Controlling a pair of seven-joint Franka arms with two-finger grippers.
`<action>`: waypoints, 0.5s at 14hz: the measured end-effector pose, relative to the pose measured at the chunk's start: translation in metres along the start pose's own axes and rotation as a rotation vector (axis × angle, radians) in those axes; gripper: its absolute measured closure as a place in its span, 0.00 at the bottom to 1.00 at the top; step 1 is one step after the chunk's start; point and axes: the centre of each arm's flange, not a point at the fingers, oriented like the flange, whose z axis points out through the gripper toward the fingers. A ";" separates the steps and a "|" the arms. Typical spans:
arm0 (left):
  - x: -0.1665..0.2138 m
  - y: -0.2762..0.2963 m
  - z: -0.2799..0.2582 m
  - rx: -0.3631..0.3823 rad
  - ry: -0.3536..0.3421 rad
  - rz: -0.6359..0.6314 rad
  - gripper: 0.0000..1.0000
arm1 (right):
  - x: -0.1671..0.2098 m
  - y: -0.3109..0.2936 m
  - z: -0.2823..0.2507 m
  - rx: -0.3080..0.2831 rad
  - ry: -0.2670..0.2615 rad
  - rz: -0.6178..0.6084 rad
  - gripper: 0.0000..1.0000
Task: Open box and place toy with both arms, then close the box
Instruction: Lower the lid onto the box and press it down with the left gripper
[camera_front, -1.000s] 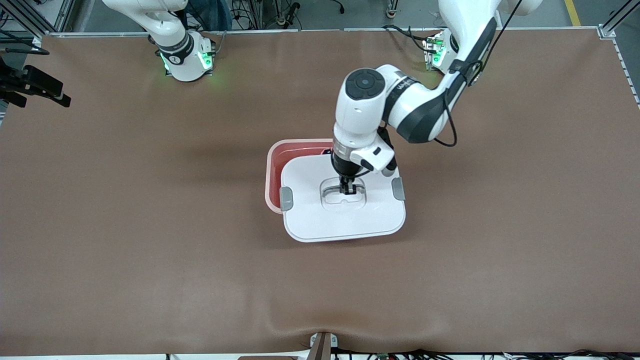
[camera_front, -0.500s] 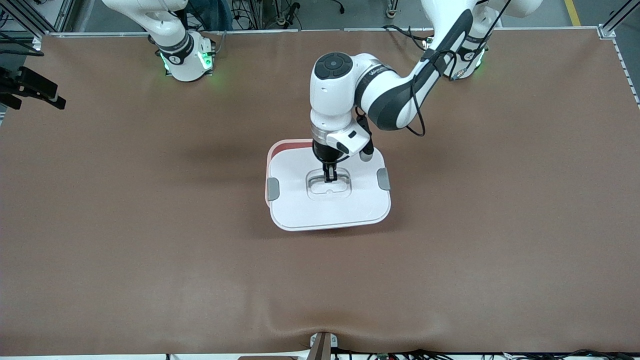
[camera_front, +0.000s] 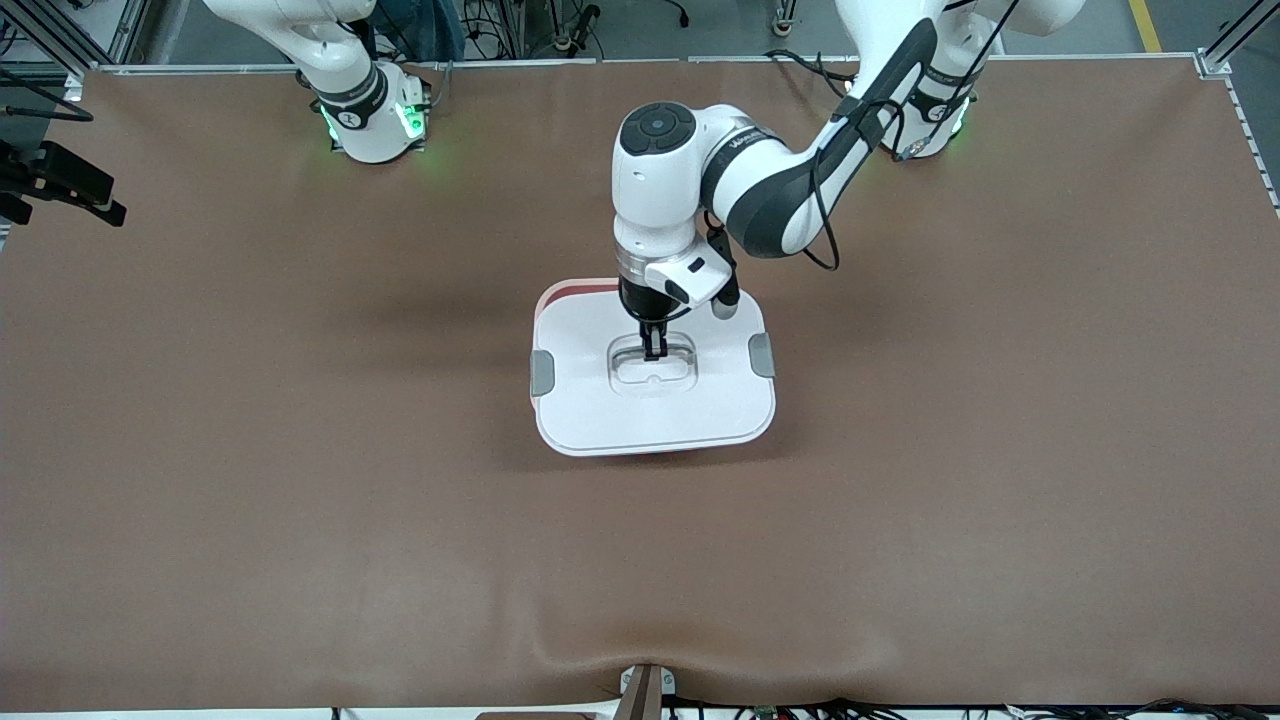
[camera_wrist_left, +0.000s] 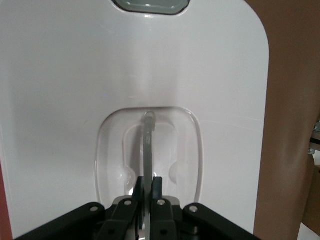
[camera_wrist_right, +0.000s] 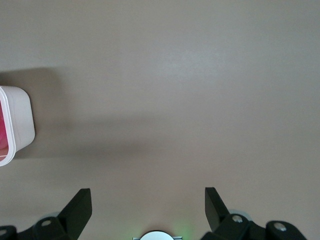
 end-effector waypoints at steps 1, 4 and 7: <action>0.000 -0.002 0.002 0.004 0.003 0.004 0.93 | 0.000 0.000 0.001 0.000 -0.001 0.000 0.00; -0.005 -0.013 0.006 0.016 0.007 0.022 0.93 | 0.000 -0.001 0.001 0.000 -0.002 -0.001 0.00; -0.007 -0.018 0.007 0.020 0.006 0.040 0.93 | 0.000 -0.007 0.001 -0.001 -0.003 -0.013 0.00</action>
